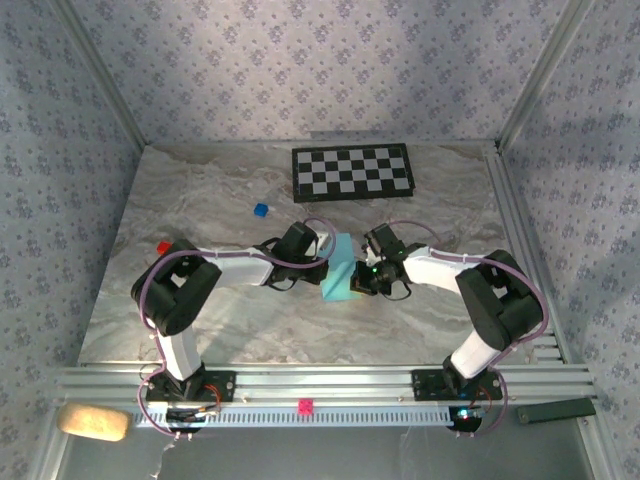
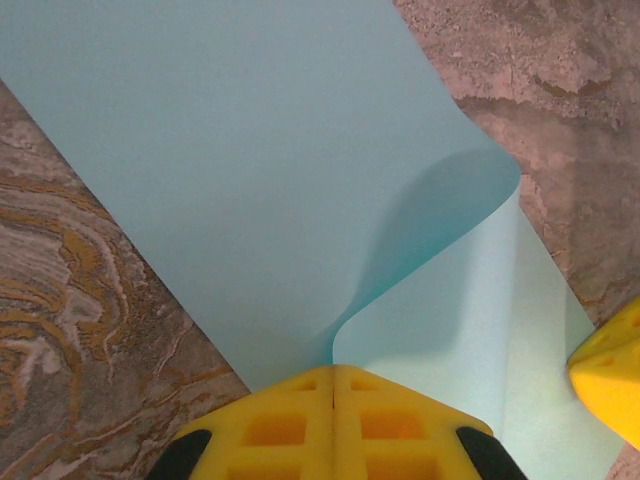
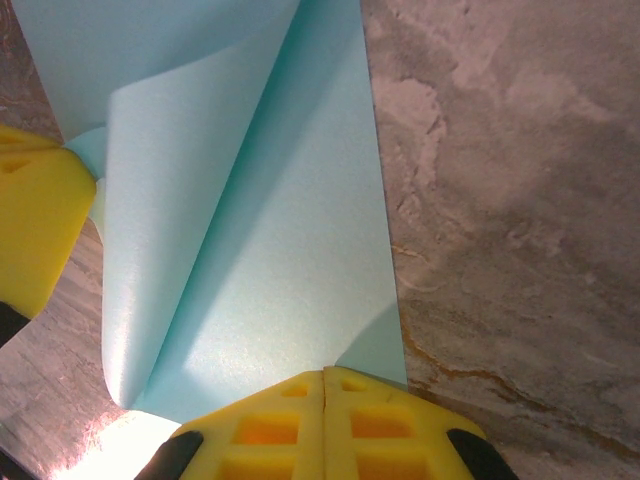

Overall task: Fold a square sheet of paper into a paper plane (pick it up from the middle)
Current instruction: Fold the triangle a second time at the center of the table.

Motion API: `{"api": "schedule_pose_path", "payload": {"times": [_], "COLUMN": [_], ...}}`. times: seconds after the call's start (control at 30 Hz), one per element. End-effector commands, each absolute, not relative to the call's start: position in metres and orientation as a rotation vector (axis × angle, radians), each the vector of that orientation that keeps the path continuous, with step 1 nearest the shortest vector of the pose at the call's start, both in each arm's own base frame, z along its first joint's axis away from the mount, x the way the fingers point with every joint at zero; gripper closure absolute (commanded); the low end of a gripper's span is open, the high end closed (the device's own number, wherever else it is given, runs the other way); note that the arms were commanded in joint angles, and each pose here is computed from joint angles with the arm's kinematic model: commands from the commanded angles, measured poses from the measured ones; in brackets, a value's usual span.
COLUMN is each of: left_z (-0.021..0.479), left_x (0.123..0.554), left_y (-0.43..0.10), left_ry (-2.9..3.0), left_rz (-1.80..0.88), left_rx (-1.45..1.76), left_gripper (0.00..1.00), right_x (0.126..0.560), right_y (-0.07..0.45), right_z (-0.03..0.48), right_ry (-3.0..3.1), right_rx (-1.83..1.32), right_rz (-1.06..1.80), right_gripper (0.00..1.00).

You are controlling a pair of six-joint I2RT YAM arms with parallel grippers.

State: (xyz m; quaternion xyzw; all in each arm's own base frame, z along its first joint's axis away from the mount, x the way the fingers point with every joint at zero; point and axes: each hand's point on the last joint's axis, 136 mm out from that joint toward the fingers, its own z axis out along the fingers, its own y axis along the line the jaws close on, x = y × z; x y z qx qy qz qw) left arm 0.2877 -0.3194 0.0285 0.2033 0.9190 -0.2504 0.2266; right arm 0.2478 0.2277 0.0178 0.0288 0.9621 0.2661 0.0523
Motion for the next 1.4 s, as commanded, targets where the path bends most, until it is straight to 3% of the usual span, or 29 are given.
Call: {"api": "schedule_pose_path", "payload": {"times": [0.0,1.03,1.37], "left_z": [0.025,0.013,0.011], "left_x": [0.290,0.284,0.282], "left_y": [-0.315,-0.314,-0.313], "left_ry": [2.542,2.586,2.596], "left_rz": [-0.660,-0.671,-0.675], "left_rx": [0.545,0.543,0.535], "left_gripper": [0.98,0.98,0.98], "right_x": [0.236,0.239,0.267], "right_y": [0.208,0.213,0.228], "right_z": [-0.002,0.001,0.049], "right_ry": [3.015,2.997,2.765], "right_rx": [0.145,0.149,0.192], "right_rz": [0.672,0.708,0.964], "right_gripper": [0.93,0.92,0.88]}}
